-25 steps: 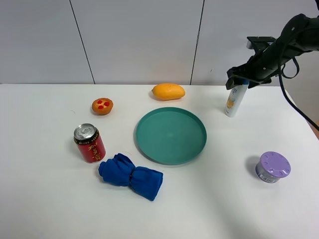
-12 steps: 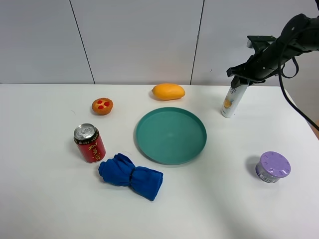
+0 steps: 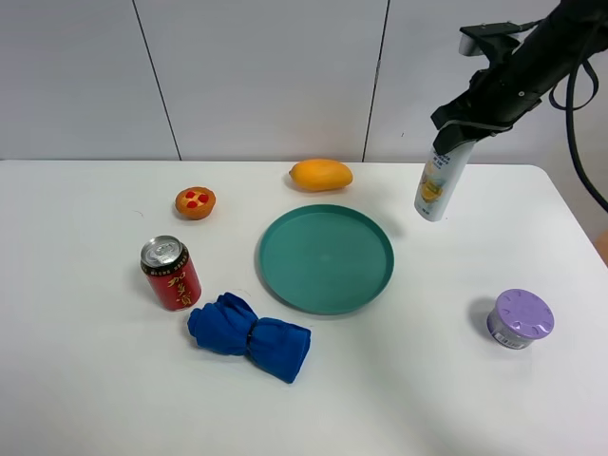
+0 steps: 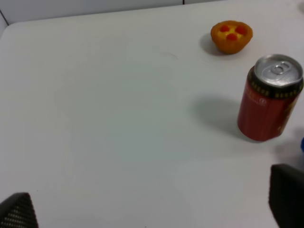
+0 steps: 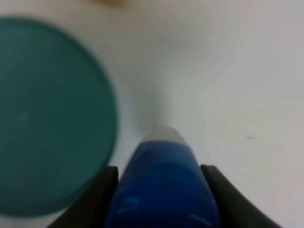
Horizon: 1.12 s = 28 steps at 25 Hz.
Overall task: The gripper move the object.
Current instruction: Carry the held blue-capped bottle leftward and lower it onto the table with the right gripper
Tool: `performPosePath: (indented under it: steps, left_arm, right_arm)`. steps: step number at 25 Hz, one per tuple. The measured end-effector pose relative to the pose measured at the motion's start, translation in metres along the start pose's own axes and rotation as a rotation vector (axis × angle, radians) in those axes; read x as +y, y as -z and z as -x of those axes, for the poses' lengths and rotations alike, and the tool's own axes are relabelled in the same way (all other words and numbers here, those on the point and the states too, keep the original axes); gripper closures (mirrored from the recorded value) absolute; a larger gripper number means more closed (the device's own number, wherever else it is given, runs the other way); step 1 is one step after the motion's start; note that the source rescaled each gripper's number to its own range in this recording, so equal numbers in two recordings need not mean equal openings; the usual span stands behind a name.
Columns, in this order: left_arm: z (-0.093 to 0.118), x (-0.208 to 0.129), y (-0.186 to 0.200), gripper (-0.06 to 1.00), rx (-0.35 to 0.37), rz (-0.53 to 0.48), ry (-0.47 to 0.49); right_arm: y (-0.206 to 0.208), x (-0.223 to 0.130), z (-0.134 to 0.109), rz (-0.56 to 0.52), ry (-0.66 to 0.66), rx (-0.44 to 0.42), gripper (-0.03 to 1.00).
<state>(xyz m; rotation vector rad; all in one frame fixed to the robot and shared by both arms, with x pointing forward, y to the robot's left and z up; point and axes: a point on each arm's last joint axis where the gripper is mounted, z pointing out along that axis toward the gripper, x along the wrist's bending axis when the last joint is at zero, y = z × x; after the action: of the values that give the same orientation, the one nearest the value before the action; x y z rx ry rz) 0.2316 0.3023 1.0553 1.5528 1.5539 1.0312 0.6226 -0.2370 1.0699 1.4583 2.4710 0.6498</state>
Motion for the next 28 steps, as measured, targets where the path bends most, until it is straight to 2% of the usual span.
performPosePath:
  steps: [8,12,15,20,28]
  left_arm:
    - [0.0,0.0,0.0,-0.06,0.0,0.0,0.0]
    - [0.0,0.0,0.0,-0.06,0.0,0.0,0.0]
    - [0.0,0.0,0.0,-0.06,0.0,0.0,0.0]
    - [0.0,0.0,0.0,-0.06,0.0,0.0,0.0]
    - [0.0,0.0,0.0,-0.06,0.0,0.0,0.0]
  right_arm:
    - [0.016,0.001,-0.086,-0.113,0.279,0.158,0.97]
    - [0.011,-0.002,-0.121,-0.14,0.44,0.215,0.97]
    - [-0.004,-0.017,-0.148,-0.196,0.549,0.283,0.97]
    - [-0.03,-0.042,-0.174,-0.229,0.672,0.33,0.97]
    - [-0.046,-0.058,-0.188,-0.21,0.831,0.347,0.97]
